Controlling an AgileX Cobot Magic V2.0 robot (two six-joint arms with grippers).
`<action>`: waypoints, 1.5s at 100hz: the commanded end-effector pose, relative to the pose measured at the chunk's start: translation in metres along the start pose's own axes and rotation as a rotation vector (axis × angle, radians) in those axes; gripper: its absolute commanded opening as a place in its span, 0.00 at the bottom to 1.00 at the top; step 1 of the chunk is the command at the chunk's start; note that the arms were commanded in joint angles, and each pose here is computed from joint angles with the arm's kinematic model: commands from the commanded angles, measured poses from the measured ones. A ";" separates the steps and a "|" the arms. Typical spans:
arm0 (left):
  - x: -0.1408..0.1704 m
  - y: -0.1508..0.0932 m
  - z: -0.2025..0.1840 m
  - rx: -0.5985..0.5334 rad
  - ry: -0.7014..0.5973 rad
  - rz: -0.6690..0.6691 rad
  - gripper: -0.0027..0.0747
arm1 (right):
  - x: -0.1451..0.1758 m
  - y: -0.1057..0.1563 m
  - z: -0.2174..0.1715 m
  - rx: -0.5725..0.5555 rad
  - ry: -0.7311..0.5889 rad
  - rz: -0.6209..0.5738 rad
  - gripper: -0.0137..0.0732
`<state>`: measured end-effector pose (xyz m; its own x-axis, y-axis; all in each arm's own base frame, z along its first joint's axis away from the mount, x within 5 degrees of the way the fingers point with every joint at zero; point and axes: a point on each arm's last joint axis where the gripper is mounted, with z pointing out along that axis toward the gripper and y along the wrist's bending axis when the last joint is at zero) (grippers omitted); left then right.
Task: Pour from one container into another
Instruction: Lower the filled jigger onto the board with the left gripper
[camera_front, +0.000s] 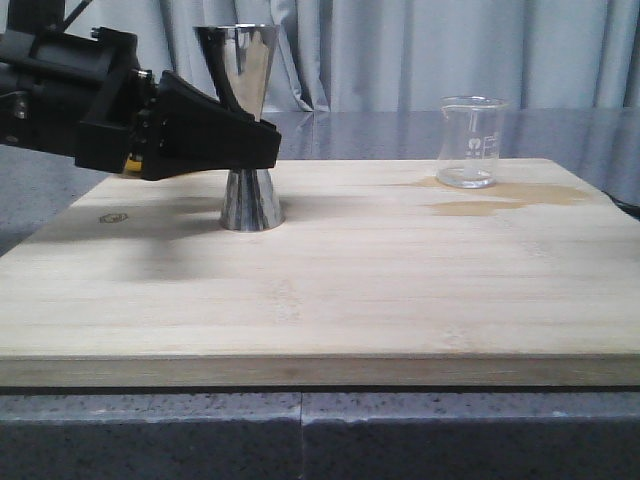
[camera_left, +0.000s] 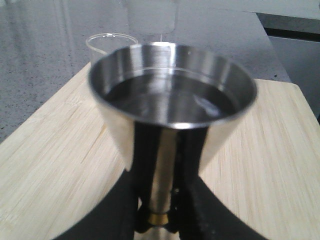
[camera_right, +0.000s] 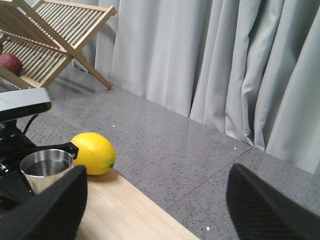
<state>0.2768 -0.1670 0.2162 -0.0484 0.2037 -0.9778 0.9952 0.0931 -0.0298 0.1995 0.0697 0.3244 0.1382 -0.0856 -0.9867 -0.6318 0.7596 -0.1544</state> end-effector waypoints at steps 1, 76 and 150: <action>-0.022 -0.007 -0.006 0.050 -0.102 0.039 0.02 | -0.017 0.001 -0.002 -0.008 -0.083 -0.002 0.76; -0.021 -0.008 -0.006 0.058 -0.098 -0.003 0.48 | -0.017 0.001 -0.002 -0.008 -0.083 -0.002 0.76; -0.031 -0.008 -0.019 0.036 -0.074 -0.025 0.61 | -0.017 0.001 -0.002 -0.006 -0.081 -0.002 0.76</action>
<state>0.2712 -0.1599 0.2232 -0.1012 0.2358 -0.9665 0.9925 0.0914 -0.0816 0.1994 0.0698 0.3243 0.1373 -0.0858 -0.9868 -0.6325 0.7591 -0.1540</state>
